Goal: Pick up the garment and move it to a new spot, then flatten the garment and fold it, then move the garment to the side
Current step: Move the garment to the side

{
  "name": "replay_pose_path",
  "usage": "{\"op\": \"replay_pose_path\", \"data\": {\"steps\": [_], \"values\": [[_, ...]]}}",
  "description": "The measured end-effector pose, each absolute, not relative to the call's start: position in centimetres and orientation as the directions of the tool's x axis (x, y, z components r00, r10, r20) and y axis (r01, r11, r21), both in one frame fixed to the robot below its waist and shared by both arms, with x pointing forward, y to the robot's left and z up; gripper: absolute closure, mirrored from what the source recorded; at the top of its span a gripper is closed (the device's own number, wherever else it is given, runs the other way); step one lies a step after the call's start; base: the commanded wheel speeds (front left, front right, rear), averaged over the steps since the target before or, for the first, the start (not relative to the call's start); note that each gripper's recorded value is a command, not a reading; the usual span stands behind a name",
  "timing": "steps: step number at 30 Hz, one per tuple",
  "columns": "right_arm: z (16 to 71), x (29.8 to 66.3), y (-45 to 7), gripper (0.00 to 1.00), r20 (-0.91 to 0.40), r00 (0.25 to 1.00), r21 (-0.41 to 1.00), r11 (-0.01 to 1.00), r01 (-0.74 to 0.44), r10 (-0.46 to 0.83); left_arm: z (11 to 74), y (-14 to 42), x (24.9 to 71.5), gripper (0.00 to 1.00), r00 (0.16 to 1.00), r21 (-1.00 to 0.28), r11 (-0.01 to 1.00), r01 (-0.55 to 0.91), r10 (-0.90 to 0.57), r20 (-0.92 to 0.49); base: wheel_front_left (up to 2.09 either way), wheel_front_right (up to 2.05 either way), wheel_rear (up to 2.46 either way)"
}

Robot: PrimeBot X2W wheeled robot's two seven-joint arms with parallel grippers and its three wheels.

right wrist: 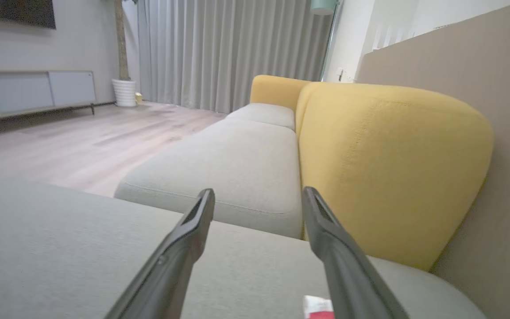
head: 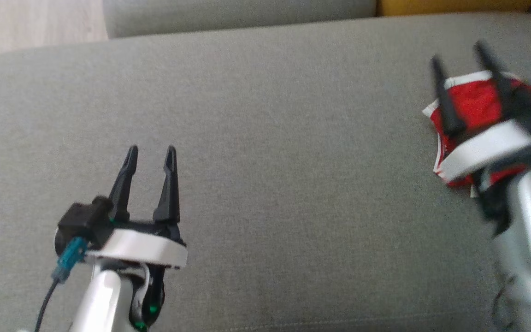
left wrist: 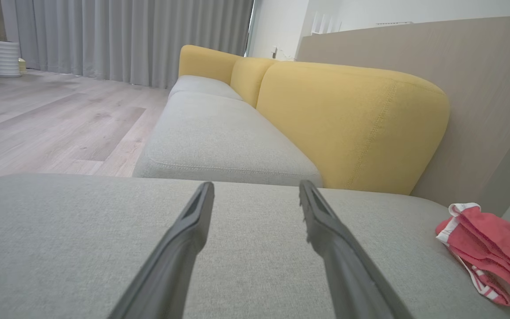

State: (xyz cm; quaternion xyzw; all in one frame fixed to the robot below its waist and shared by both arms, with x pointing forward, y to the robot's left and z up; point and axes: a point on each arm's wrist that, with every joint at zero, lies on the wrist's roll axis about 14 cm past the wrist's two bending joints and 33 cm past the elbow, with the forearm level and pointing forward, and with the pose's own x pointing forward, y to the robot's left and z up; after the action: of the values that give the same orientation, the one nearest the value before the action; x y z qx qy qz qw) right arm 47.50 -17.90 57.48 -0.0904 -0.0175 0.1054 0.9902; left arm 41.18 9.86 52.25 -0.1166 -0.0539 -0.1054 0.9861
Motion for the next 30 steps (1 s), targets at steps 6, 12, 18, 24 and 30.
{"op": "replay_pose_path", "data": {"steps": [6, 12, 18, 24, 30], "values": [[55.4, 43.1, -12.9, 0.00, 0.085, 0.962, -0.030, 0.965, -0.259, 0.261, 52.6, 11.5, 38.5, 0.00, 0.981, -0.218, 0.961, 0.168, -0.141, 0.131, 0.00, 0.00, 0.00], [53.0, 39.2, -11.7, 0.00, 0.097, 0.960, -0.029, 0.965, -0.259, 0.261, 52.0, 12.9, 36.1, 0.00, 0.989, -0.206, 0.971, 0.118, -0.097, 0.110, 0.00, 0.00, 0.00], [51.3, 37.6, -11.8, 0.00, 0.078, 0.965, 0.009, 0.968, -0.251, 0.250, 52.0, 13.4, 35.3, 0.00, 0.991, -0.161, 0.983, 0.092, -0.074, 0.113, 0.00, 0.00, 0.00], [51.2, 37.6, -12.2, 0.00, 0.080, 0.967, 0.010, 0.970, -0.242, 0.240, 52.5, 13.5, 35.2, 0.00, 0.989, -0.134, 0.987, 0.088, -0.071, 0.128, 0.00, 0.00, 0.00], [50.8, 37.5, -12.2, 0.00, 0.069, 0.969, 0.012, 0.971, -0.240, 0.238, 52.8, 13.4, 35.3, 0.00, 0.988, -0.113, 0.990, 0.087, -0.072, 0.137, 0.00, 0.00, 0.00]]}}
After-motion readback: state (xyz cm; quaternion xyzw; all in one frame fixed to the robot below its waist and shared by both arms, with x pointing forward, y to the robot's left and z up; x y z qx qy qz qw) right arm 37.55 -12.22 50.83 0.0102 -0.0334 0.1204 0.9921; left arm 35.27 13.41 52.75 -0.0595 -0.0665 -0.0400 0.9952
